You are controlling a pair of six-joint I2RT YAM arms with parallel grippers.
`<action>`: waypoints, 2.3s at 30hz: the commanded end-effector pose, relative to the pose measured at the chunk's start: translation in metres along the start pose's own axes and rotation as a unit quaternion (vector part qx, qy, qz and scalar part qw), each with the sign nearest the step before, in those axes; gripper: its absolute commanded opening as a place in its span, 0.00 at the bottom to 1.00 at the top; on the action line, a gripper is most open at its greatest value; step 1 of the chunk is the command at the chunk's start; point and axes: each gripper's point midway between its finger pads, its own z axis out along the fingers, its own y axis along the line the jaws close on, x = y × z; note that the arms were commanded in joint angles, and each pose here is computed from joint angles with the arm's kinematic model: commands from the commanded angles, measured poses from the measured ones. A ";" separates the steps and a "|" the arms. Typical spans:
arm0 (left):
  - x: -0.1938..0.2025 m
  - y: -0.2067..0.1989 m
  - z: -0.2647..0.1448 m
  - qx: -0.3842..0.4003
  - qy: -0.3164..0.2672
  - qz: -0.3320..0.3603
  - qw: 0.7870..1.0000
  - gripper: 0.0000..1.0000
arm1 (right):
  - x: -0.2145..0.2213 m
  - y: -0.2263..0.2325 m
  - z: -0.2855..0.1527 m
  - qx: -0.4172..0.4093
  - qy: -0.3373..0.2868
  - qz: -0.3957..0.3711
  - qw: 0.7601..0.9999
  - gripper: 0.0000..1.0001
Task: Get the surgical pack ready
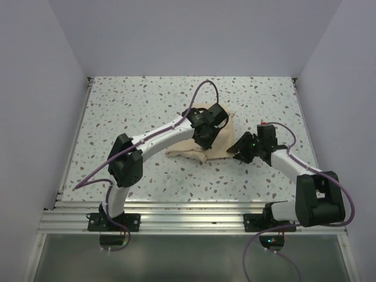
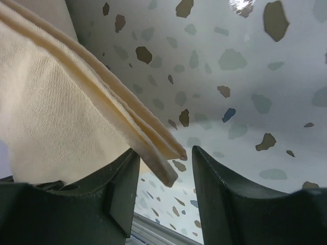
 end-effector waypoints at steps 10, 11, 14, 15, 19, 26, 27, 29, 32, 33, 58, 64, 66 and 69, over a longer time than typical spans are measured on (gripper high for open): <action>-0.007 -0.010 -0.021 0.027 -0.011 0.012 1.000 0.00 | -0.014 0.018 0.015 0.013 -0.007 -0.010 1.000 0.38; -0.008 -0.010 -0.022 0.030 -0.011 0.011 0.999 0.00 | -0.015 0.020 0.018 0.005 -0.009 -0.005 1.000 0.41; -0.005 -0.012 -0.026 0.035 -0.009 0.011 0.999 0.00 | -0.017 0.019 0.028 0.003 -0.010 -0.003 1.000 0.38; -0.004 -0.012 -0.026 0.037 -0.008 0.010 0.999 0.00 | -0.020 0.020 0.030 0.000 -0.013 -0.003 1.000 0.36; -0.005 -0.013 -0.029 0.043 -0.014 0.008 0.999 0.00 | -0.021 0.026 0.052 0.002 -0.006 -0.005 1.000 0.29; -0.006 -0.016 -0.034 0.049 -0.016 0.012 0.999 0.00 | -0.012 0.063 0.087 -0.012 0.001 -0.023 1.000 0.15; -0.004 -0.015 -0.033 0.048 -0.013 0.012 0.999 0.00 | -0.013 0.069 0.091 -0.017 -0.004 -0.023 1.000 0.14; 0.000 -0.015 -0.031 0.050 -0.014 0.012 0.999 0.00 | -0.015 0.072 0.094 -0.020 -0.008 -0.018 1.000 0.14; 0.000 -0.017 -0.032 0.057 -0.017 0.009 0.998 0.00 | -0.021 0.076 0.096 -0.031 -0.021 -0.009 0.999 0.13; 0.000 -0.017 -0.033 0.058 -0.018 0.009 0.998 0.00 | -0.021 0.079 0.096 -0.040 -0.025 0.001 0.999 0.12; 0.025 -0.035 -0.005 0.088 -0.031 0.011 0.996 0.00 | -0.017 0.097 0.106 -0.145 -0.003 0.044 0.988 0.00; 0.034 -0.045 0.000 0.109 -0.048 0.003 0.993 0.00 | -0.024 0.059 0.100 -0.121 -0.024 0.079 0.989 0.00; 0.043 -0.045 0.007 0.105 -0.031 0.007 0.994 0.00 | -0.028 0.044 0.093 -0.088 -0.033 0.078 0.992 0.00; 0.050 -0.046 0.014 0.103 -0.028 0.013 0.994 0.00 | -0.040 0.030 0.076 -0.045 -0.059 0.061 0.995 0.00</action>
